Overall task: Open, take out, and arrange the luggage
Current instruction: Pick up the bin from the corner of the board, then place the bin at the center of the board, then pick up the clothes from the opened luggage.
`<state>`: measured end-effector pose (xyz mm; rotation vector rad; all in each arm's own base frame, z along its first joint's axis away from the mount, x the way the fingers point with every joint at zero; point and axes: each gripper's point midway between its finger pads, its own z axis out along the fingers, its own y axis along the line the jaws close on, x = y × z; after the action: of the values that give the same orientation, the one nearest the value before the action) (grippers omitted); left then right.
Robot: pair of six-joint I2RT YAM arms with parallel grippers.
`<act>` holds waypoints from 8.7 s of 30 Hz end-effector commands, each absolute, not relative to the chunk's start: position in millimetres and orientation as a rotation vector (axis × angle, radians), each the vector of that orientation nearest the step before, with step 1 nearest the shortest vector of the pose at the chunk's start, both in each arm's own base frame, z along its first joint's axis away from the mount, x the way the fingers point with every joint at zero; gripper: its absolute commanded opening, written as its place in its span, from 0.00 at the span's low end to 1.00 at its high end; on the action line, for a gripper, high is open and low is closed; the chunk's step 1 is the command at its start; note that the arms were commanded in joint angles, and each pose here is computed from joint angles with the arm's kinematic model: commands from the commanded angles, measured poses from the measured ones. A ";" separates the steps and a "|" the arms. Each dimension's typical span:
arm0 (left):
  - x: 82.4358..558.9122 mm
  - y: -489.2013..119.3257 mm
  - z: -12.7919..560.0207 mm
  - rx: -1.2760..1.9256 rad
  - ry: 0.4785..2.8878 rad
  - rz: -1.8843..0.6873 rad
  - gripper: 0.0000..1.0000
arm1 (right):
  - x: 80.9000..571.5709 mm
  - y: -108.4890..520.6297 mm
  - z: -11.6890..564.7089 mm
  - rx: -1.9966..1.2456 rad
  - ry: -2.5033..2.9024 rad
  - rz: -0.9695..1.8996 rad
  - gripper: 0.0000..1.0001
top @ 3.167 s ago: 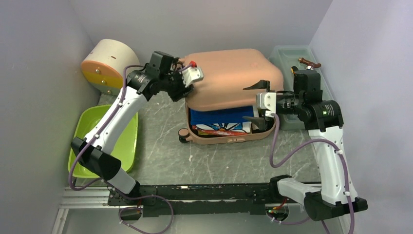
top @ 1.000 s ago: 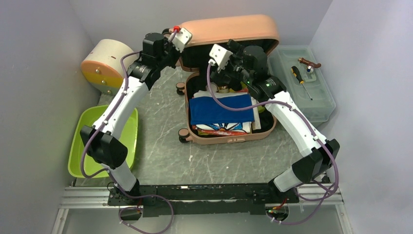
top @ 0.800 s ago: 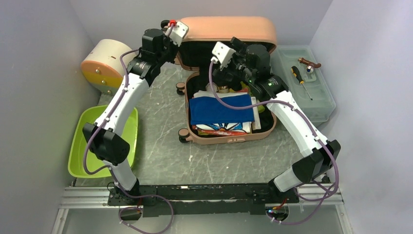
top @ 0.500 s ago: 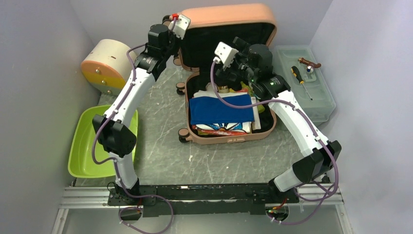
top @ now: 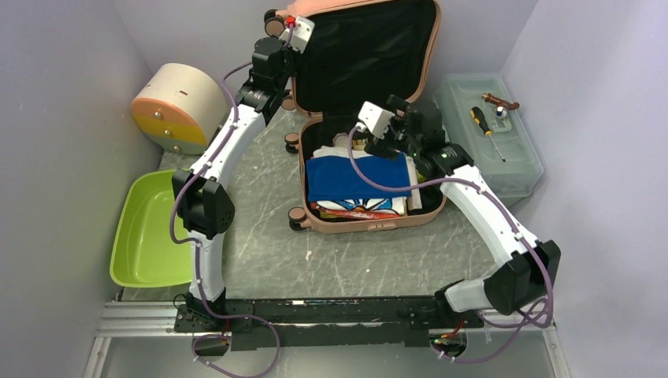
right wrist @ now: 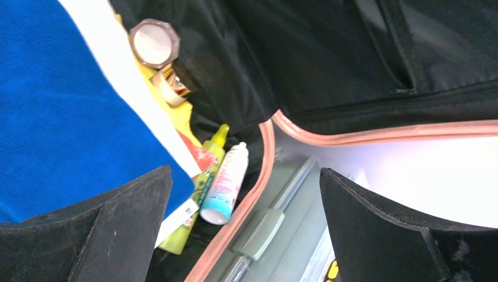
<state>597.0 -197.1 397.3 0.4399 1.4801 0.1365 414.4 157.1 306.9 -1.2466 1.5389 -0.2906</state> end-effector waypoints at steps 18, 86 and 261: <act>611.1 -225.2 379.6 0.558 1.426 0.254 0.70 | 346.8 139.2 232.0 -1.221 1.615 -0.068 1.00; 225.7 -53.3 108.7 0.921 2.579 -0.376 0.05 | 263.0 177.4 207.6 -1.369 1.434 0.395 1.00; 388.9 -140.8 220.9 0.431 2.249 -0.602 0.94 | 319.2 366.1 197.7 -1.514 1.382 0.261 0.00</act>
<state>385.2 -125.4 215.7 0.4547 2.2647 -0.5062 309.6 365.9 143.4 -1.6245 1.4233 0.2443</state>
